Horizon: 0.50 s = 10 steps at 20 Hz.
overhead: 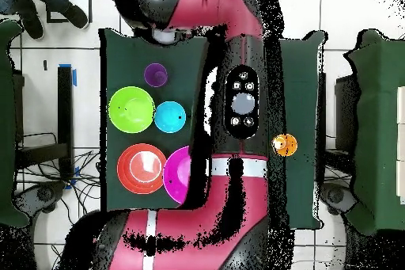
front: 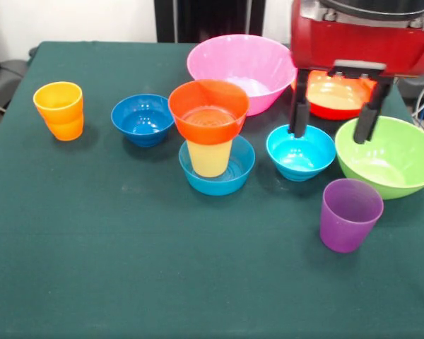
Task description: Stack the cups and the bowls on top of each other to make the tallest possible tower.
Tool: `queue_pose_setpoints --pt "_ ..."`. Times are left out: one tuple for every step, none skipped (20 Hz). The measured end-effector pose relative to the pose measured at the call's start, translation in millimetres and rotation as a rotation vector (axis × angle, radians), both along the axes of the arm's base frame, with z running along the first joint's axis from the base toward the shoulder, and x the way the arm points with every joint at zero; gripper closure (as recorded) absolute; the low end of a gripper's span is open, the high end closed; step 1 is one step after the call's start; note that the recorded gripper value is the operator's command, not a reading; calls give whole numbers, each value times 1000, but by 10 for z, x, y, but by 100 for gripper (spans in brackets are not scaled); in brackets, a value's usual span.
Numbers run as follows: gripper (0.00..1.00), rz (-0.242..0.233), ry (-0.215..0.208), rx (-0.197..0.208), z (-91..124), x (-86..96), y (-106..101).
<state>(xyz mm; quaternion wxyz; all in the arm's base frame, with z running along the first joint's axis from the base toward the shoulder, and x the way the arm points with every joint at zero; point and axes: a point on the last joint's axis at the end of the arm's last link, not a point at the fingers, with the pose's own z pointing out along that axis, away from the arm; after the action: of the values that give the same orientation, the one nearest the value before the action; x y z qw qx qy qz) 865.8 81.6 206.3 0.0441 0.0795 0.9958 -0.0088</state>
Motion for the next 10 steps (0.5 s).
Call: queue_pose_setpoints --pt "0 -10 -17 -4 4 12 41" --pt "0 -17 -28 -6 5 19 67" --pt "0 -30 -46 -8 3 24 105" --pt "0 -44 -60 -11 -1 23 132" --pt "0 -59 -76 -13 -8 17 161" --pt "0 -75 -90 -16 -17 2 187" --pt "0 -91 -104 -20 -26 -12 213" --pt "0 -98 -110 -21 -28 -21 224" --pt "0 -105 -116 -23 -31 -29 236" --pt "0 -116 -125 -26 -35 -47 254"
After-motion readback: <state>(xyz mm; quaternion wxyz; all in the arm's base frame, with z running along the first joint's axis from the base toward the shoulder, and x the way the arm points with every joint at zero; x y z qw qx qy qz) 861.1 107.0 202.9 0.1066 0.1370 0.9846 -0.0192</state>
